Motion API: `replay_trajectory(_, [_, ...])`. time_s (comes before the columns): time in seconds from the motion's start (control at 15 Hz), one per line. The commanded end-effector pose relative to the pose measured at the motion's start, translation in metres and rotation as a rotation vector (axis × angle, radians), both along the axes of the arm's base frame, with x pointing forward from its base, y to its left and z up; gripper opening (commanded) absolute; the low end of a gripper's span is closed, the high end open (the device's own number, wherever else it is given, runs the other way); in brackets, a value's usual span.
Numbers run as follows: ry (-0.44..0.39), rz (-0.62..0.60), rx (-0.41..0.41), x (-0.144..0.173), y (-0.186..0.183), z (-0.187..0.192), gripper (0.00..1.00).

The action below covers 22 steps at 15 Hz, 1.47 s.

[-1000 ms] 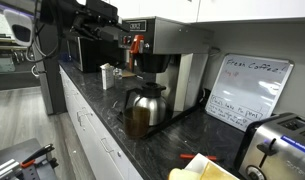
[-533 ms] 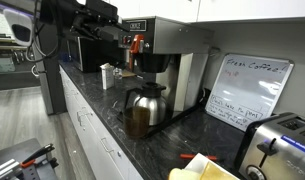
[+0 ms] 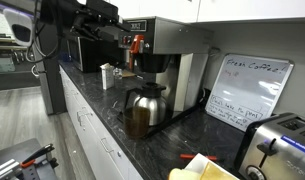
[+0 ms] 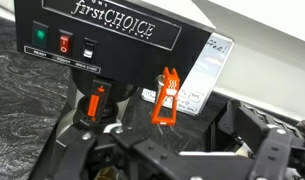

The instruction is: Use the coffee machine to put some water in the cup

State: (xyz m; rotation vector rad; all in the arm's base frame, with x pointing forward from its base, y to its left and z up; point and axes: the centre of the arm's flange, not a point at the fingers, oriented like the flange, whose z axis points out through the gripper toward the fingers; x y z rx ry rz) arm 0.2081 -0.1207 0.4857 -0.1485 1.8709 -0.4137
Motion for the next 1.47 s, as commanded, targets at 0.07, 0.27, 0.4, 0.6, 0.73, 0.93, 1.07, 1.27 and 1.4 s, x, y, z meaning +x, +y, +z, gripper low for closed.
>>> replay_trajectory(0.07, [0.027,-0.022,-0.046,0.012,-0.01,-0.007,1.0])
replay_trajectory(0.27, [0.028,0.001,-0.05,0.023,-0.01,-0.011,1.0])
replay_trajectory(0.4, [0.026,0.013,-0.053,0.031,-0.011,-0.013,1.0])
replay_trajectory(0.6, [0.026,0.011,-0.054,0.041,-0.014,-0.015,1.0])
replay_trajectory(0.73, [0.02,0.011,-0.048,0.047,-0.016,-0.017,1.0])
replay_trajectory(0.93, [0.012,0.014,-0.046,0.056,-0.017,-0.02,1.0])
replay_trajectory(1.07, [0.018,0.016,-0.045,0.059,-0.016,-0.022,0.72])
replay_trajectory(1.27, [0.041,0.013,-0.041,0.058,-0.012,-0.024,0.52])
replay_trajectory(1.4, [0.051,0.009,-0.035,0.057,-0.011,-0.026,0.38])
